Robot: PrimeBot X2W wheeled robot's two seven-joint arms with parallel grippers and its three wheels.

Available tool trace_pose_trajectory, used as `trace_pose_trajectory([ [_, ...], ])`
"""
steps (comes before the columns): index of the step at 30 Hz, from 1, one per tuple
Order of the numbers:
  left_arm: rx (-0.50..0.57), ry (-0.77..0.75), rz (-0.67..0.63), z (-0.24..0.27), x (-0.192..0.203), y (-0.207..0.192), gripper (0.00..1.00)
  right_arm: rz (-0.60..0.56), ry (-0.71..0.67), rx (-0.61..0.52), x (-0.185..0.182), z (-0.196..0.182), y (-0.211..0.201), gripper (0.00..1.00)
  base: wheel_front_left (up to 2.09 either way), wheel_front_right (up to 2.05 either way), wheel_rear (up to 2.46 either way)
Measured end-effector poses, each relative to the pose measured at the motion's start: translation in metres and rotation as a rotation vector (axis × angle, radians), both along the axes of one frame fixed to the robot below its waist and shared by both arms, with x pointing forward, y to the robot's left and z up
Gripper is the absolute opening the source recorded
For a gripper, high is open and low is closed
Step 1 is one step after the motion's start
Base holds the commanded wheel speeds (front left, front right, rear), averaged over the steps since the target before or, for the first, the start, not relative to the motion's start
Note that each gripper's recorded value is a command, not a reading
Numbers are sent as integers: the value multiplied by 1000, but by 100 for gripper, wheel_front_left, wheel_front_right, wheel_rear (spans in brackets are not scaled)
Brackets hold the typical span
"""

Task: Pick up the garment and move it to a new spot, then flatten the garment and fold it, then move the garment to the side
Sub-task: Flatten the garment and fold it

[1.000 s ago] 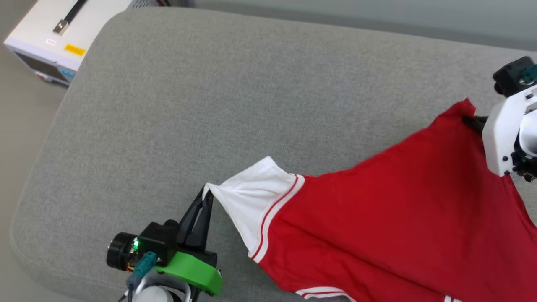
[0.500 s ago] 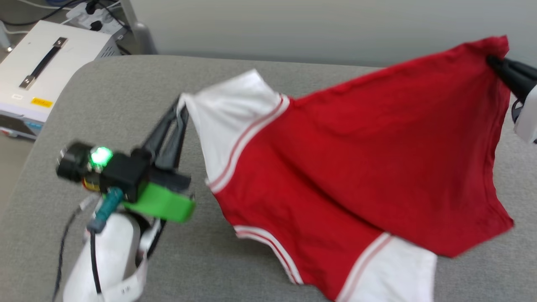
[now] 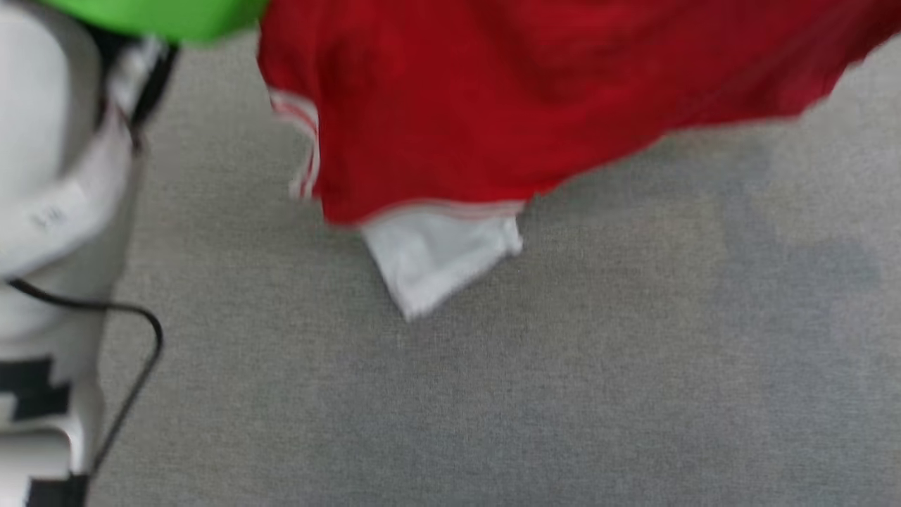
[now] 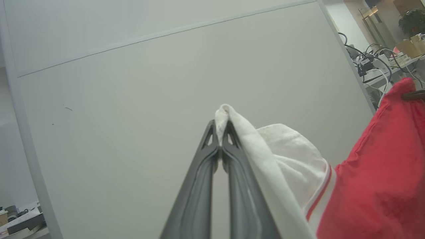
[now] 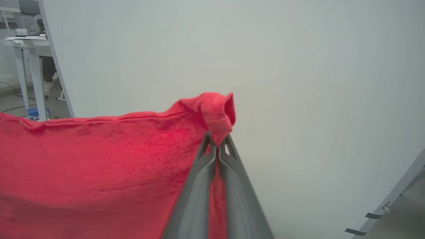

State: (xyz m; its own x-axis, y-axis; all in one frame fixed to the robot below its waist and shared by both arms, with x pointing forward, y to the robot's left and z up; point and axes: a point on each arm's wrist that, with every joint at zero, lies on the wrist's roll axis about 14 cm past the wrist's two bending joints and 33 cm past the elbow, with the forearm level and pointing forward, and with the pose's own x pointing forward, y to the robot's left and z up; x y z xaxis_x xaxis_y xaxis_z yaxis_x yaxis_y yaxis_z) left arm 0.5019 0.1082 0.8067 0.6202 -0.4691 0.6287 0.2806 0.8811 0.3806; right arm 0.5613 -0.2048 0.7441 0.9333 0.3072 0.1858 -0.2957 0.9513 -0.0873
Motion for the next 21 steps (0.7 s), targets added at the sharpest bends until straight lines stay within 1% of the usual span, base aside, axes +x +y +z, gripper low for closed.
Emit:
trace_pose_trajectory([
  [6, 22, -28, -4, 20, 60, -3, 0, -68, -79, 9, 52, 24, -7, 0, 0, 0, 0],
  [13, 50, -9, 30, 12, 129, 3, 0, -141, -144, -18, 112, 33, -9, 0, 0, 0, 0],
  [18, 19, 21, 62, 2, 164, 16, 0, -149, -152, -15, 144, 22, -5, 0, 0, 0, 0],
  [21, 43, 47, 89, -9, 181, 20, 0, -141, -129, -22, 159, 6, 3, 0, 0, 0, 0],
])
